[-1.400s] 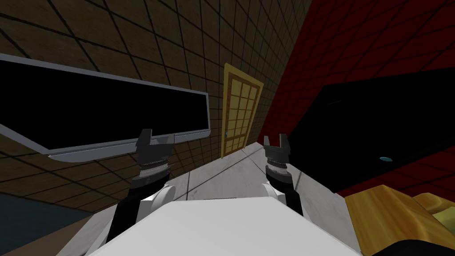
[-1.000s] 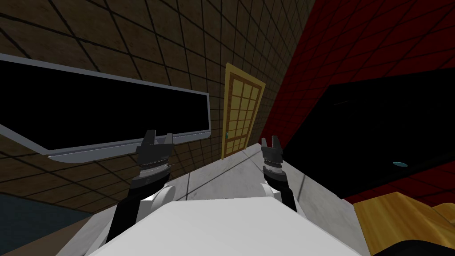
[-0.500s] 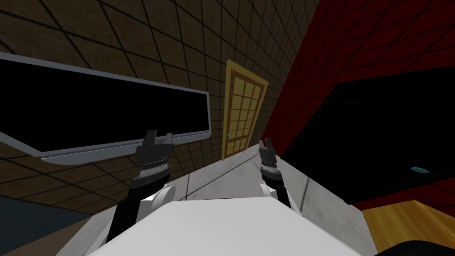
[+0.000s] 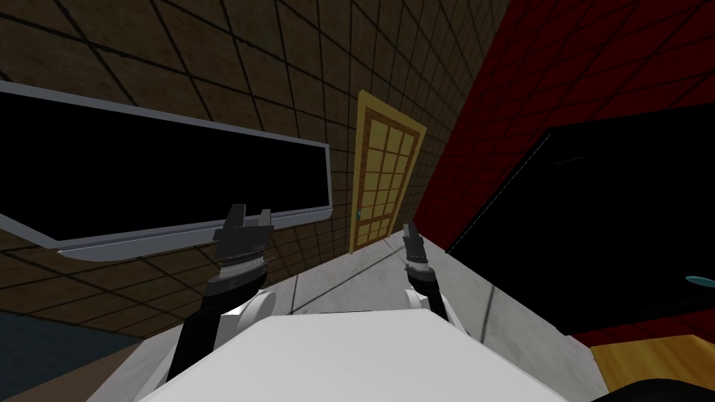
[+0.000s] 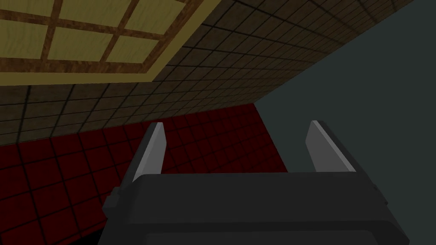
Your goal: Pull the door open
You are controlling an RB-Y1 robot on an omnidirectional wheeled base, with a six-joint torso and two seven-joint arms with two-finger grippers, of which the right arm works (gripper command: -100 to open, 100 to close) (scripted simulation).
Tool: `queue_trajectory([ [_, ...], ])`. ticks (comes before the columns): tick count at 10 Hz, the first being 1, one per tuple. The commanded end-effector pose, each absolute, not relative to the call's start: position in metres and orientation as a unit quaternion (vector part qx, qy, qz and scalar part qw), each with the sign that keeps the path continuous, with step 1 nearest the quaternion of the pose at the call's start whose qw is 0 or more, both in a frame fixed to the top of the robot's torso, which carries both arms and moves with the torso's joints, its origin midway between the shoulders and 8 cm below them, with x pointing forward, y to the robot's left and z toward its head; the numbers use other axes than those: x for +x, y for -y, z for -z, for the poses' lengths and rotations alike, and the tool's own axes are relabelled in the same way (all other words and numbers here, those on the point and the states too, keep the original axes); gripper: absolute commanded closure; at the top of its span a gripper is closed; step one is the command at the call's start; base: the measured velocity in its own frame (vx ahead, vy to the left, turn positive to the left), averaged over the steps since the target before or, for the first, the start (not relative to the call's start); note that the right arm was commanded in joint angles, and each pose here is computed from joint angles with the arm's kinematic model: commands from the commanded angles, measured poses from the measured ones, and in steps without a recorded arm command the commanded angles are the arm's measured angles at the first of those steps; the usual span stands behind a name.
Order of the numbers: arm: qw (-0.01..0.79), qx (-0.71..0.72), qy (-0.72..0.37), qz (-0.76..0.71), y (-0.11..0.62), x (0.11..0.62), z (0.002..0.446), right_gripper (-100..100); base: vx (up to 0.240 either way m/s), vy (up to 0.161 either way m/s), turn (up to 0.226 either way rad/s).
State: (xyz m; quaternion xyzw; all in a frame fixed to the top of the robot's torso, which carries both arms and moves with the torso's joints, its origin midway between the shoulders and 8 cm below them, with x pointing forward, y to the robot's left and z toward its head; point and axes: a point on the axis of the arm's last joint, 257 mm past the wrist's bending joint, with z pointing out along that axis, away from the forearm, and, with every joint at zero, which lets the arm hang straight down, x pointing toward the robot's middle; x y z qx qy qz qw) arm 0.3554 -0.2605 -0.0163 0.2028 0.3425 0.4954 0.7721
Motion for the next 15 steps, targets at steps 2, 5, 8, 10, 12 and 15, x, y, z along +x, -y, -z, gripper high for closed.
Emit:
queue_trajectory([
  [2,0.780,0.194,-0.369,-0.468,0.261,0.366,0.038,-100,0.088,-0.003,0.044],
  [5,0.786,0.181,-0.401,-0.434,0.260,0.377,0.065,-100,0.087,-0.014,0.044],
  [8,0.792,0.165,-0.431,-0.400,0.259,0.386,0.092,-100,0.093,-0.009,0.043],
  [10,0.792,0.161,-0.443,-0.388,0.259,0.390,0.104,-100,0.081,0.007,0.029],
  [12,0.794,0.148,-0.463,-0.365,0.258,0.395,0.122,-100,0.066,-0.005,0.040],
  [15,0.793,0.129,-0.496,-0.329,0.258,0.402,0.155,-100,0.091,-0.014,0.044],
])
